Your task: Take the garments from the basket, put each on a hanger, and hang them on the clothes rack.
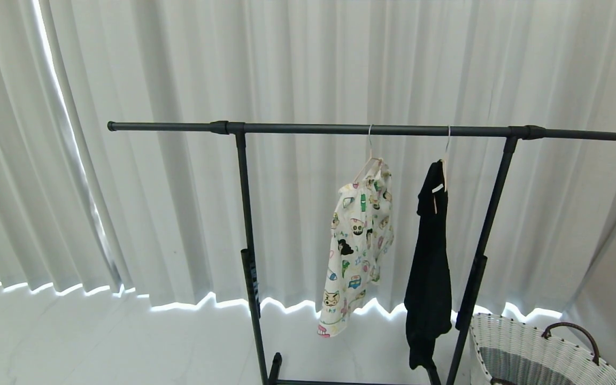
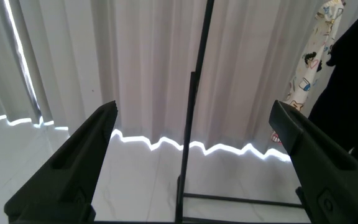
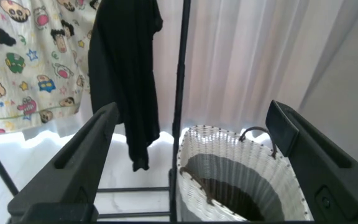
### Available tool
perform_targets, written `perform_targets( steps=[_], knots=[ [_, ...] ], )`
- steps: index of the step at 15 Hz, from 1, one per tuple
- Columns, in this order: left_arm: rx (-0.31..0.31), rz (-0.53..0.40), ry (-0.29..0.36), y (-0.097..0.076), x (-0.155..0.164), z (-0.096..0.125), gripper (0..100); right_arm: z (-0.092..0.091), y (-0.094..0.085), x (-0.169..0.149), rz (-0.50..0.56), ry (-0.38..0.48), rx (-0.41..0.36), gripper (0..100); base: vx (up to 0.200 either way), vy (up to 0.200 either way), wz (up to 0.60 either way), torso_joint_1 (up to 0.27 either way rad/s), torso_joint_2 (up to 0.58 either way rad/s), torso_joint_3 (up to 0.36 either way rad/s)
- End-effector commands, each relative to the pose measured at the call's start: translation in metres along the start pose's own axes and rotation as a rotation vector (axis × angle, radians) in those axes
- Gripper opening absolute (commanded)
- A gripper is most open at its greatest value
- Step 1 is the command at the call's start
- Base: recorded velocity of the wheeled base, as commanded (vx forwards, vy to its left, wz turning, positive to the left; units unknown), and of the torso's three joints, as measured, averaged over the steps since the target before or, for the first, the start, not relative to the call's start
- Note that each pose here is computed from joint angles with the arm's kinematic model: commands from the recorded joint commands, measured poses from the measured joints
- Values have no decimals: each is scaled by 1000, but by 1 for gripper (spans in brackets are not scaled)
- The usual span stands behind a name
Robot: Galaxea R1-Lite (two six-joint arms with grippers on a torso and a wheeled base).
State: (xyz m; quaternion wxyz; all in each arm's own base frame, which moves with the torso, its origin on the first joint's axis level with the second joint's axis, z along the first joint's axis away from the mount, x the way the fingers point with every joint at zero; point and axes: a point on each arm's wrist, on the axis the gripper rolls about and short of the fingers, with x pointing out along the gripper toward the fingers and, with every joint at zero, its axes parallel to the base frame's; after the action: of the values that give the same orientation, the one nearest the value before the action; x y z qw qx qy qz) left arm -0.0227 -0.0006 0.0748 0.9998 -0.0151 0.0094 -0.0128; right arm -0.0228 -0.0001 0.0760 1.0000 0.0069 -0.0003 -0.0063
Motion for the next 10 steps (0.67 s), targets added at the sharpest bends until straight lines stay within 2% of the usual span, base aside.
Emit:
perform_targets(
  steps=[1,10],
  knots=[
    [-1,0,-2,0,0,0,100,0,0,0,0,-1,6,100,0,0,0,0,0,0],
    [-1,0,-2,0,0,0,100,0,0,0,0,-1,6,100,0,0,0,0,0,0]
  ],
)
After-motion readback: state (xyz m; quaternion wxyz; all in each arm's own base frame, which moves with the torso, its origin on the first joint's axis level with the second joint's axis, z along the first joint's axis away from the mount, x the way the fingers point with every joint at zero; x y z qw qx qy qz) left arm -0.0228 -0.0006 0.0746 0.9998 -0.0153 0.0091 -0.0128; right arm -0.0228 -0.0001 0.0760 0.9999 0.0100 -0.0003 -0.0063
